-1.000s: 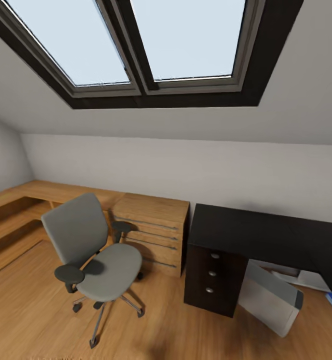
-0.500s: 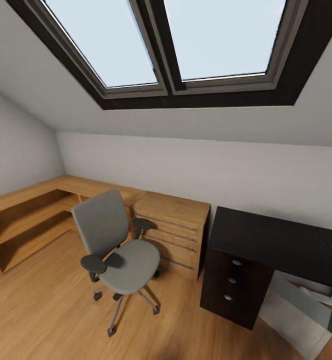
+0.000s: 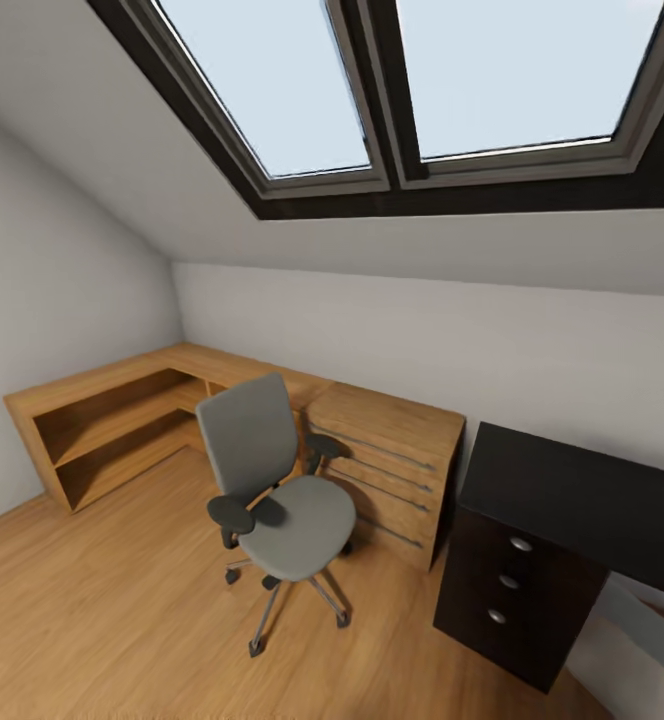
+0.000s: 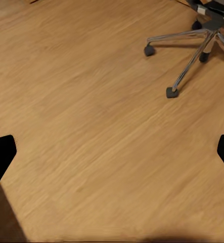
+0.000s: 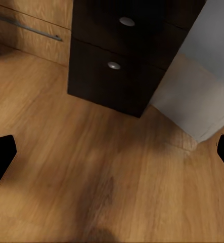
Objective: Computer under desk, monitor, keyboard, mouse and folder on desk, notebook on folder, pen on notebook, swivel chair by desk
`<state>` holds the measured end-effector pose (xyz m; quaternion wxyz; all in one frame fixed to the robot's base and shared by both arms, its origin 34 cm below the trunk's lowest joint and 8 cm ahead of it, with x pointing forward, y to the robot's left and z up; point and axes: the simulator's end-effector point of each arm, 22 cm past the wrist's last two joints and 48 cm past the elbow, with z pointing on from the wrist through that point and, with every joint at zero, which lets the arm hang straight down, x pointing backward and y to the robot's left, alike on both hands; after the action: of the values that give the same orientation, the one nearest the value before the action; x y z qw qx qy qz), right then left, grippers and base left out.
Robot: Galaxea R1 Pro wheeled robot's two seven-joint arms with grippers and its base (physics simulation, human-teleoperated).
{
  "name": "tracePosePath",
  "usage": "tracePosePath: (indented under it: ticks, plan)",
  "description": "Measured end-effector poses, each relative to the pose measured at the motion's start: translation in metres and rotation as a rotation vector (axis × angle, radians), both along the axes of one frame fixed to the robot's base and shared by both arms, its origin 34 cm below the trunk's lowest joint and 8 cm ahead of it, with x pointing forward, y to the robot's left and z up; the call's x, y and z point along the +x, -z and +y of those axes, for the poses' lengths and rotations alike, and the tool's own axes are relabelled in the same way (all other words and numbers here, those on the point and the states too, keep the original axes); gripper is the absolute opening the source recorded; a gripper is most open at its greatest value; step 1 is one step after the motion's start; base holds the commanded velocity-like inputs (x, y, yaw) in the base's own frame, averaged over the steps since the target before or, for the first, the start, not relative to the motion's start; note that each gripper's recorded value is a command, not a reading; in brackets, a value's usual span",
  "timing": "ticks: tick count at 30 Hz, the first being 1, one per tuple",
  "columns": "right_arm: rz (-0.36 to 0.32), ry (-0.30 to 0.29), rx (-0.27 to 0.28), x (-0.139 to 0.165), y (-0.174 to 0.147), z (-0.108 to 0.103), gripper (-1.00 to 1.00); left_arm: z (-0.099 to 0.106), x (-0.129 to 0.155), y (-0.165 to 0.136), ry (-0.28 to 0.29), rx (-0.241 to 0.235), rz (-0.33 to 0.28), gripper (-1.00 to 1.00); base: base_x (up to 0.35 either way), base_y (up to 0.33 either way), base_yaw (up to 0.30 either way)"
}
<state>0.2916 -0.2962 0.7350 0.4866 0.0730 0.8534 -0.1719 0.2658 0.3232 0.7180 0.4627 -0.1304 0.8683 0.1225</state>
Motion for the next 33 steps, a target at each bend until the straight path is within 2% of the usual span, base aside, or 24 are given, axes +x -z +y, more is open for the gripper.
tracePosePath:
  ticks: [7, 33]
  plan:
    - [0.0, 0.0, -0.002, -0.0001, -0.0001, -0.0009, 1.0, -0.0056, 0.0003, 0.0004, 0.0, -0.008, -0.001, 1.0, 0.0, 0.0, 0.291]
    - [-0.01, 0.002, -0.005, 0.0025, -0.0021, -0.0035, 1.0, -0.0066, 0.0029, -0.0009, 0.001, -0.01, -0.01, 1.0, 0.0, 0.0, 0.291]
